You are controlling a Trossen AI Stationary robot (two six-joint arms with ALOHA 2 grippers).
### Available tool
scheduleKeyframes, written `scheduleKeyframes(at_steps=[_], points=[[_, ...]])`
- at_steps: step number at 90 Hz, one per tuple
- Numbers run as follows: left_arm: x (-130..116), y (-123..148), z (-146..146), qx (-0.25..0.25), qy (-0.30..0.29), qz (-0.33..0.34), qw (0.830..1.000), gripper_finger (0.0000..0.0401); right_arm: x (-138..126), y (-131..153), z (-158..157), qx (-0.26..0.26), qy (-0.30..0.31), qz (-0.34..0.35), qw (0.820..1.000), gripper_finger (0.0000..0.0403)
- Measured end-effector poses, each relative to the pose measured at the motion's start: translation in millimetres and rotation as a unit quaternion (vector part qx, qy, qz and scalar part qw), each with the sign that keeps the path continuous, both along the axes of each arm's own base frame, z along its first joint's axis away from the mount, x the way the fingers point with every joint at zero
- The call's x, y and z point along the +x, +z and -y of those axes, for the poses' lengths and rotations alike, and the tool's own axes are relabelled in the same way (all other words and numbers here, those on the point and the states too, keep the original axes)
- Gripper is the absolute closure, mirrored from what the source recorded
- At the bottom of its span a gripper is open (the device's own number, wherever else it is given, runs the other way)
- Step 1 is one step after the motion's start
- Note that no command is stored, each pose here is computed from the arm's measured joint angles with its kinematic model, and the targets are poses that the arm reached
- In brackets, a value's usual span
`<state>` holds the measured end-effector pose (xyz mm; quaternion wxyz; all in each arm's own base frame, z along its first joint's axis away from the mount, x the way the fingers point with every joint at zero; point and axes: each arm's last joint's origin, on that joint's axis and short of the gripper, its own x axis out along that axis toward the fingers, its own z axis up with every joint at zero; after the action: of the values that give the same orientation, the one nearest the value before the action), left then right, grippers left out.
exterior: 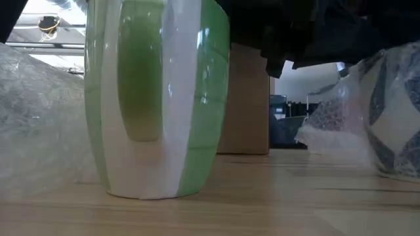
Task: Wrap mug
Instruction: Wrap the blue mug with the right transparent bubble wrap
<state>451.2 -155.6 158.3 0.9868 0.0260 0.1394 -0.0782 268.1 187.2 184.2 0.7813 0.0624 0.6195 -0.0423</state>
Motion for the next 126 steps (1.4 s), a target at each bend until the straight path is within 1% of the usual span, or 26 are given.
scheduleKeyframes(at_steps=[11, 29, 36, 42, 48, 59, 68, 76, 81, 88, 99, 109, 115, 126], points=[[0, 0, 0, 0.0, 0.0, 0.0, 1.0, 0.0401, 0, 16, -1, 0.002, 0.003, -0.011, 1.0, 0.0402], [0, 0, 0, 0.0, 0.0, -0.001, 1.0, 0.0401, -1, 69, -6, 0.022, 0.011, 0.014, 1.0, 0.0402], [0, 0, 0, 0.0, 0.0, 0.0, 1.0, 0.0401, -3, 80, -8, 0.033, 0.015, 0.03, 0.999, 0.0402], [0, 0, 0, 0.001, 0.0, -0.001, 1.0, 0.0401, -3, 82, -8, 0.03, 0.014, 0.035, 0.999, 0.0402], [0, 0, 0, 0.0, 0.0, 0.0, 1.0, 0.0401, -3, 75, -7, 0.021, 0.011, 0.034, 0.999, 0.0402], [0, 0, 0, 0.0, 0.0, 0.0, 1.0, 0.0401, -5, 43, -4, 0.012, 0.007, 0.026, 1.0, 0.0402], [0, 0, 0, 0.002, 0.0, 0.0, 1.0, 0.0401, -7, 16, 0, 0.02, -0.009, 0.037, 0.999, 0.0402], [0, 0, 0, 0.003, -0.001, 0.0, 1.0, 0.0401, -13, -5, 5, 0.034, -0.039, 0.04, 0.998, 0.0402], [0, 0, 0, 0.005, 0.0, 0.0, 1.0, 0.0401, -15, -12, 7, 0.041, -0.053, 0.039, 0.997, 0.0402], [0, 0, 0, 0.007, 0.0, -0.001, 1.0, 0.0401, -16, -10, 7, 0.043, -0.055, 0.038, 0.997, 0.0402], [0, 0, 0, 0.008, 0.0, -0.002, 1.0, 0.0401, -15, 10, 5, 0.056, -0.054, 0.045, 0.996, 0.0402], [0, -1, 0, 0.008, -0.002, -0.002, 1.0, 0.0401, -16, 45, 4, 0.082, -0.05, 0.067, 0.993, 0.0402], [0, 0, 0, 0.009, -0.002, -0.002, 1.0, 0.0401, -21, 68, 3, 0.095, -0.046, 0.079, 0.991, 0.0402], [0, -1, 0, 0.009, -0.002, -0.002, 1.0, 0.0401, -36, 94, 7, 0.098, -0.055, 0.082, 0.99, 0.0402]])
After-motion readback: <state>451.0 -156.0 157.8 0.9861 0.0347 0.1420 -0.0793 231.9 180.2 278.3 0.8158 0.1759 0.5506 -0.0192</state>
